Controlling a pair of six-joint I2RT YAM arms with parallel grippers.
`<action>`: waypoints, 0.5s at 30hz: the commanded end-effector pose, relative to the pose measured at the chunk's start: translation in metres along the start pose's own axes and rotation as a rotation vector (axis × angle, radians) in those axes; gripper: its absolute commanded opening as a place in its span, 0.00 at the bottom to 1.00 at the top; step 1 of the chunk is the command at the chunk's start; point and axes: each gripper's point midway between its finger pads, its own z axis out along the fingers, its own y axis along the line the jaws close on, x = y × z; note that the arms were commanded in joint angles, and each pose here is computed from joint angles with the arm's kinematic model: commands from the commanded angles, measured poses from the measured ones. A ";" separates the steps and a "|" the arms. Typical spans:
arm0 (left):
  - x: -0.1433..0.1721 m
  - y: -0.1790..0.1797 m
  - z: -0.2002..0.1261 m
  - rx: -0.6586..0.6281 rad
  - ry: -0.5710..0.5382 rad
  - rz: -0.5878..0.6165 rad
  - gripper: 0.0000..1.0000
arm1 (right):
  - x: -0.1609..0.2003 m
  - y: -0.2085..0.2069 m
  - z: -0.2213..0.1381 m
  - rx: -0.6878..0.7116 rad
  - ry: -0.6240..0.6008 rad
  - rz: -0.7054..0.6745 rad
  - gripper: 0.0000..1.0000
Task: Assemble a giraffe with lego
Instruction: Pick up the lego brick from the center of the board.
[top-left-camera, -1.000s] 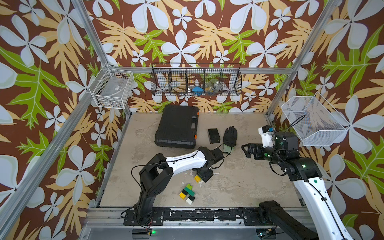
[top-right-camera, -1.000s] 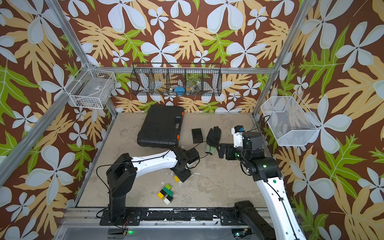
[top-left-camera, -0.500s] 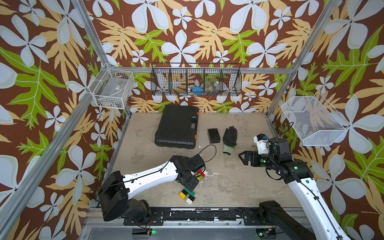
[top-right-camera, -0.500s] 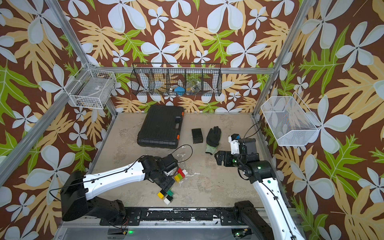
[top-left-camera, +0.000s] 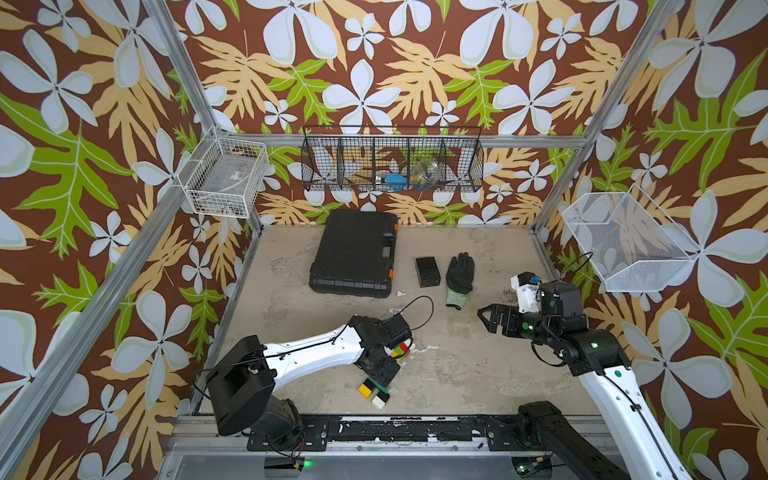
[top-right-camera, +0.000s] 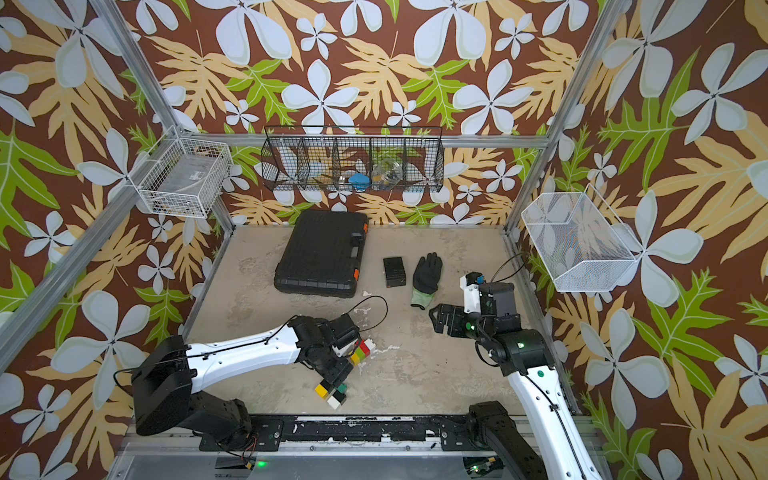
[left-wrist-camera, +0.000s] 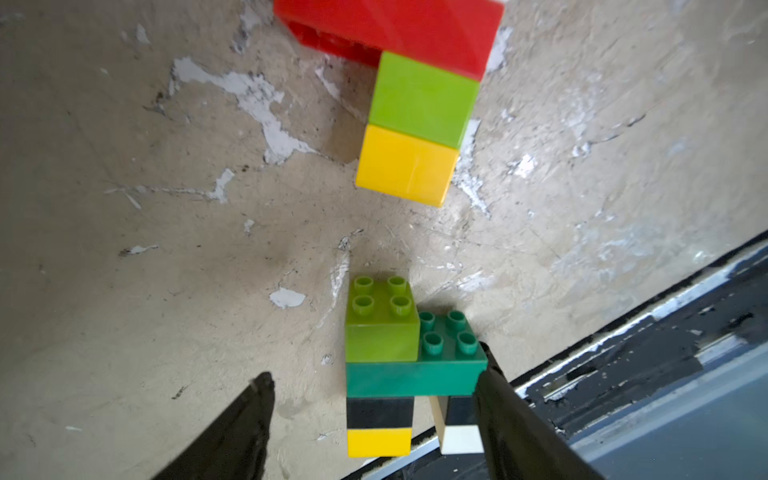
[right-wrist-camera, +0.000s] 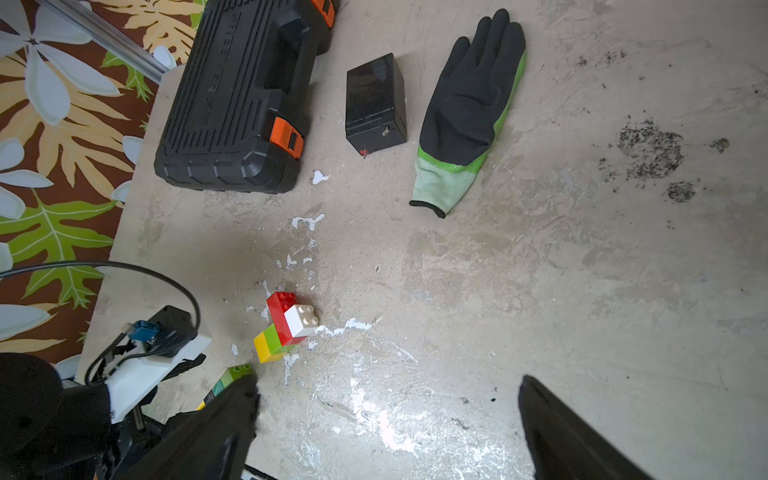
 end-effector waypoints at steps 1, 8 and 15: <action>-0.003 -0.003 0.007 0.017 -0.010 -0.013 0.79 | 0.000 -0.003 -0.004 0.023 -0.006 0.007 1.00; -0.010 -0.006 0.016 0.027 -0.008 -0.025 0.77 | 0.001 -0.003 -0.009 0.031 -0.006 0.007 1.00; -0.007 0.000 0.025 -0.001 0.019 -0.054 0.71 | 0.003 -0.004 -0.010 0.031 -0.003 0.004 1.00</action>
